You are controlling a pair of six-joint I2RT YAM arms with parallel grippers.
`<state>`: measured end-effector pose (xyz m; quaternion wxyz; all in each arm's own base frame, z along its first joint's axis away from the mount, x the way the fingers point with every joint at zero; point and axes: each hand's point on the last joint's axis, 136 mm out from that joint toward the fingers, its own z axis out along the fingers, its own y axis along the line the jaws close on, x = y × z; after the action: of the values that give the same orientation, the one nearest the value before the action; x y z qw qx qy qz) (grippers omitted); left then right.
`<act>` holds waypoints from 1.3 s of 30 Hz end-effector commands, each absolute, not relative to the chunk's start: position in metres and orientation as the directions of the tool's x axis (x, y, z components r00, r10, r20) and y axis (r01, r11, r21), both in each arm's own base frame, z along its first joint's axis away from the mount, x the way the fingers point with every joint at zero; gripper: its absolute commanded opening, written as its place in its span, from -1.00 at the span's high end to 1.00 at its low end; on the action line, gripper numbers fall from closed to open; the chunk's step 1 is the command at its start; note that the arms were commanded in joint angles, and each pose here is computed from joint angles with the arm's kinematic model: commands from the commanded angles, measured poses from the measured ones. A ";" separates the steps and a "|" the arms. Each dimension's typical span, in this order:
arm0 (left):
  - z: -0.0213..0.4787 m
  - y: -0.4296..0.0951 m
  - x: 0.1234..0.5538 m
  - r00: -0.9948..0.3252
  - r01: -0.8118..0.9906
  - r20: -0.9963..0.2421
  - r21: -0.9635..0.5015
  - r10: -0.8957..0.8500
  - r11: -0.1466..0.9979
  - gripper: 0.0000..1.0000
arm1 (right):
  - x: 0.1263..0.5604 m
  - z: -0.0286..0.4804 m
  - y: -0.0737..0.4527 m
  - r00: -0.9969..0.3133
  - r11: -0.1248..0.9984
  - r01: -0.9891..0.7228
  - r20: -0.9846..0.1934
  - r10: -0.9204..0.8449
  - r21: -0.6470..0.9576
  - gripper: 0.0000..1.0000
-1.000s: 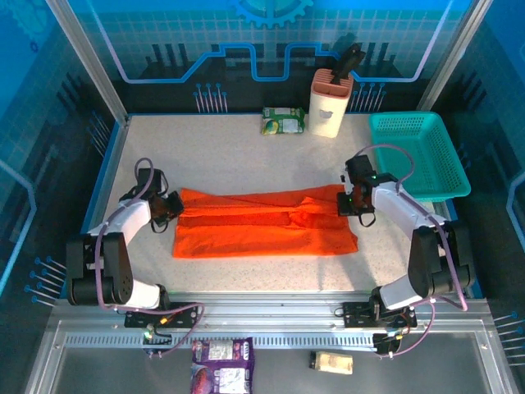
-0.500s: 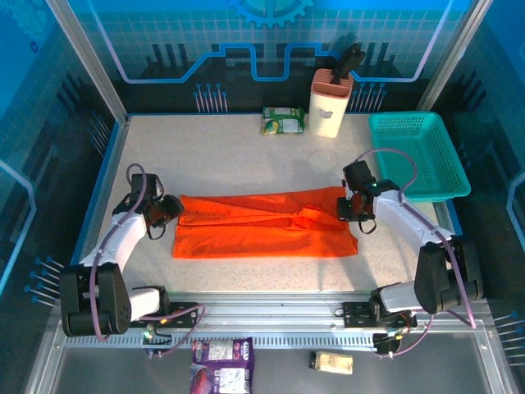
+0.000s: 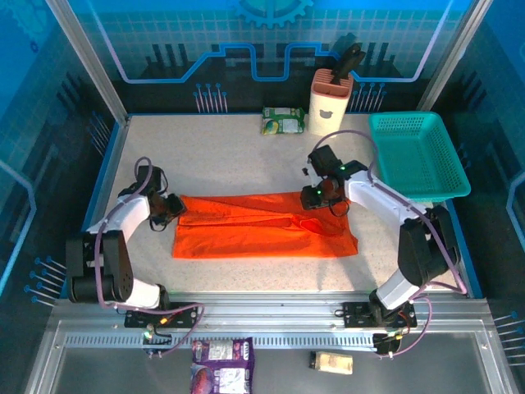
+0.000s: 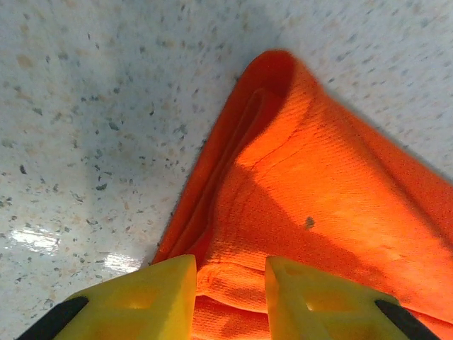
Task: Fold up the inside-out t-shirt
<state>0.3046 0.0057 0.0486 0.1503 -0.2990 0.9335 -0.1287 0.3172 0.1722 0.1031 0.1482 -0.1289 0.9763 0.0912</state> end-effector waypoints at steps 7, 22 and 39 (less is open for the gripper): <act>0.040 0.001 0.317 -0.821 -0.484 -0.146 -0.339 -0.553 0.807 0.55 | 0.308 0.104 0.185 -0.923 0.941 -0.311 -0.280 -0.264 0.136 0.21; 0.061 0.004 0.294 -0.760 -0.527 -0.208 -0.357 -0.616 0.771 1.00 | 0.305 0.104 0.181 -0.925 0.945 -0.304 -0.275 -0.263 0.121 0.23; 0.033 0.017 0.265 -0.689 -0.650 -0.171 -0.284 -0.704 0.705 0.96 | 0.303 0.097 0.187 -0.931 0.940 -0.309 -0.249 -0.268 0.144 0.24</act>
<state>0.2614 0.0101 0.0304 0.1330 -0.3544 0.9189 -0.1109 0.3059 0.1791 0.0952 0.1222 -0.1416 0.9786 0.0853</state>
